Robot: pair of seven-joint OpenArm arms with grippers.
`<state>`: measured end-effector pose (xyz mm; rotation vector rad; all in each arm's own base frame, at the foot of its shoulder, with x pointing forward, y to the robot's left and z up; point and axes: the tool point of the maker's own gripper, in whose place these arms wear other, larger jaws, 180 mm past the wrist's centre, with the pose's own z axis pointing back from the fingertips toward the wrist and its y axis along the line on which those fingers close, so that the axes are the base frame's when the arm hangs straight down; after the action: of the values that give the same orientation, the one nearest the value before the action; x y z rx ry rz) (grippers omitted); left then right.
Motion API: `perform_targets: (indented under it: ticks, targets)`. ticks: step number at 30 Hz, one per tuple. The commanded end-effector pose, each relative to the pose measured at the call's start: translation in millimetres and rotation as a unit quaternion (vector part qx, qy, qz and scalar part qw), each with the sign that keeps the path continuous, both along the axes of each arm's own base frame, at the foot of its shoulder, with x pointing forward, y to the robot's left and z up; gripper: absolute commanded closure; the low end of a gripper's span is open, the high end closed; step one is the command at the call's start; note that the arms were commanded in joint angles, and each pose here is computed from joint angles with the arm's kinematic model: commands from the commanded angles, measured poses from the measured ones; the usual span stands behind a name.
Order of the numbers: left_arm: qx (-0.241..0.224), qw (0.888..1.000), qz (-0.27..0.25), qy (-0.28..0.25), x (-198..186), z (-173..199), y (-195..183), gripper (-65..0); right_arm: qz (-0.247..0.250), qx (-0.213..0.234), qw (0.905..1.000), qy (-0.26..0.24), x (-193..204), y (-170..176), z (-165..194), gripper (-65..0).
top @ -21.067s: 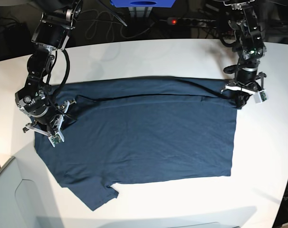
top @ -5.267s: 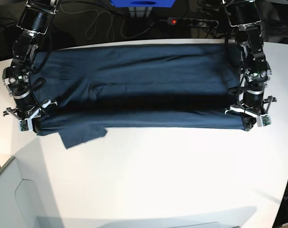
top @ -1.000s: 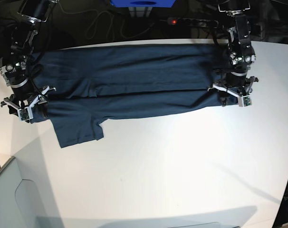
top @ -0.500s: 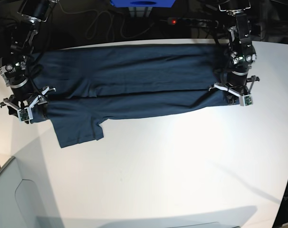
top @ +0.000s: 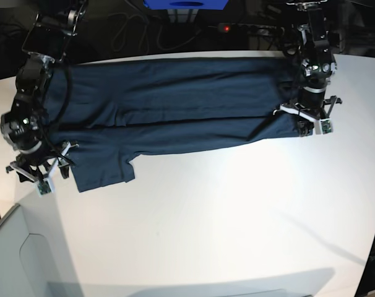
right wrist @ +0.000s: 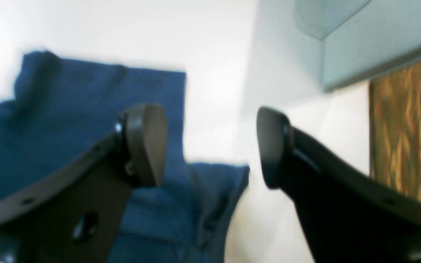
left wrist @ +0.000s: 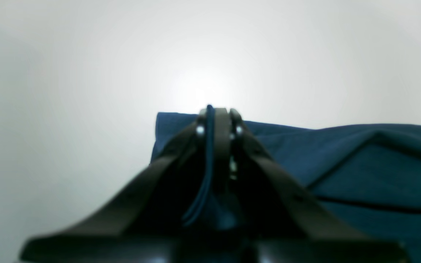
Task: Fold the T-shirt properly
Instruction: 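Shift the right gripper along the folded edge toward the sleeve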
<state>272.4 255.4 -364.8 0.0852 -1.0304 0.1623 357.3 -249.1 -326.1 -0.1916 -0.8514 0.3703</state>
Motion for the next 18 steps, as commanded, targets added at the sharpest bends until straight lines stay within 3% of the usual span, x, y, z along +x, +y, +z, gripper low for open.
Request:
perform_targets:
  ticks: [1, 13, 18]
  targets:
    - [0.008, 1.000, -0.001, -0.024, 6, 13, 2, 0.0, 0.012, 0.002, 0.9997, -0.021, 16, 4, 15, -37.5]
    - [0.012, 1.000, -0.003, -0.023, 6, 14, 4, 0.0, -0.006, 0.067, 0.9908, 0.118, 39, 5, -65, -37.5]
    - [0.012, 1.000, -0.004, -0.024, 7, 15, 4, 0.0, -0.010, 0.065, 0.9900, 0.125, 33, -2, -72, -37.5]
